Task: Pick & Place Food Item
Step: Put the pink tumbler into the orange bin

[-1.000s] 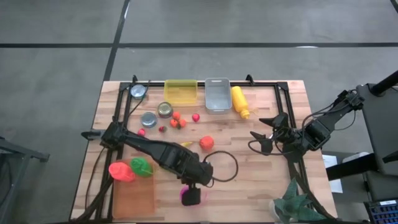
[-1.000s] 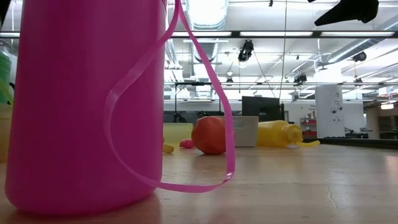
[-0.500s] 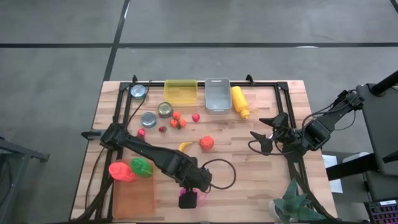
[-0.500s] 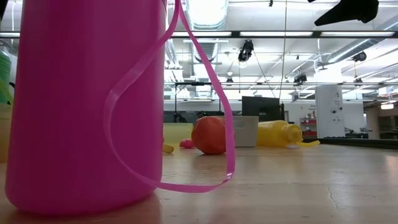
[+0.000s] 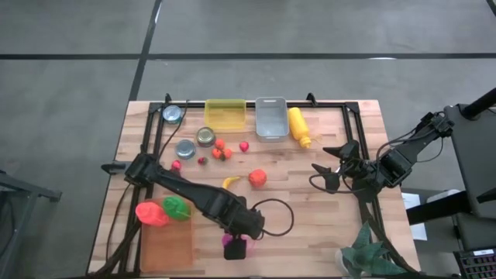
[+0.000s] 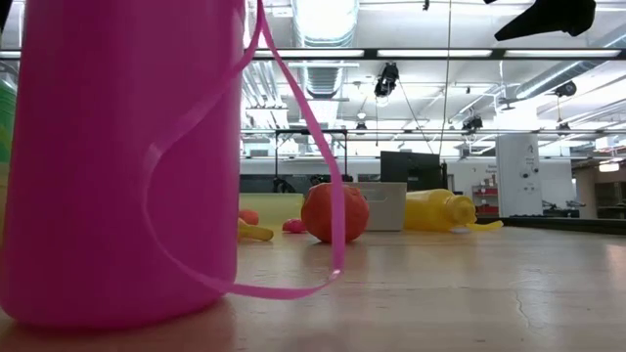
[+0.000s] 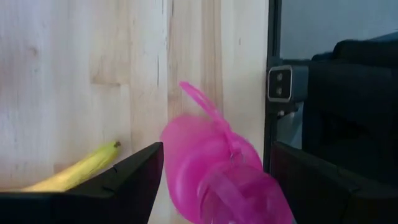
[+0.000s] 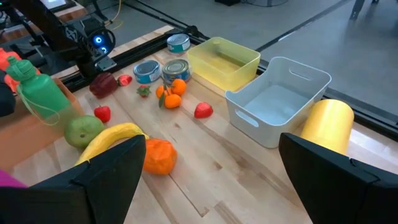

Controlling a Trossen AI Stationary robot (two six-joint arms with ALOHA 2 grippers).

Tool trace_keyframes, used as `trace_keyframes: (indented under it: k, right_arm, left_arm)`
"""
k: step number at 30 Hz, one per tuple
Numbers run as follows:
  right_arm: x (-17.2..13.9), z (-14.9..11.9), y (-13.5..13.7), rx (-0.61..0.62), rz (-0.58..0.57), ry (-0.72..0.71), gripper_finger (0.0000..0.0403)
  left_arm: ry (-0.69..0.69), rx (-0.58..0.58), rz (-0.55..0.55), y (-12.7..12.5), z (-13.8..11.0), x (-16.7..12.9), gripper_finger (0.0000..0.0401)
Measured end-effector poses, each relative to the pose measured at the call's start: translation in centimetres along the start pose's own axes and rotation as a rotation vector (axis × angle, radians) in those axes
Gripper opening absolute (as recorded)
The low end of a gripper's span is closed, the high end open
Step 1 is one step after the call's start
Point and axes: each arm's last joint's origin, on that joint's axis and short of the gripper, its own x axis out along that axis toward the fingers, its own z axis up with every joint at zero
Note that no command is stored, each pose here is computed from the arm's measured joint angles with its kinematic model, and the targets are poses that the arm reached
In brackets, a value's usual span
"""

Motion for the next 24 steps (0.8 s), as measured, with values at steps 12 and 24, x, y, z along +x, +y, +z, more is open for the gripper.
trace_keyframes:
  k: [12,24]
  right_arm:
    - [-0.01,-0.01,0.0,0.0,0.001,0.0,0.0364]
    - [0.0,0.0,0.0,0.0,0.0,0.0,0.0364]
  left_arm:
    - [-0.049,-0.024,0.035,0.06,0.33,-0.23,0.0303]
    - [-0.098,0.008,0.015,-0.26,0.7,-0.49,0.0304]
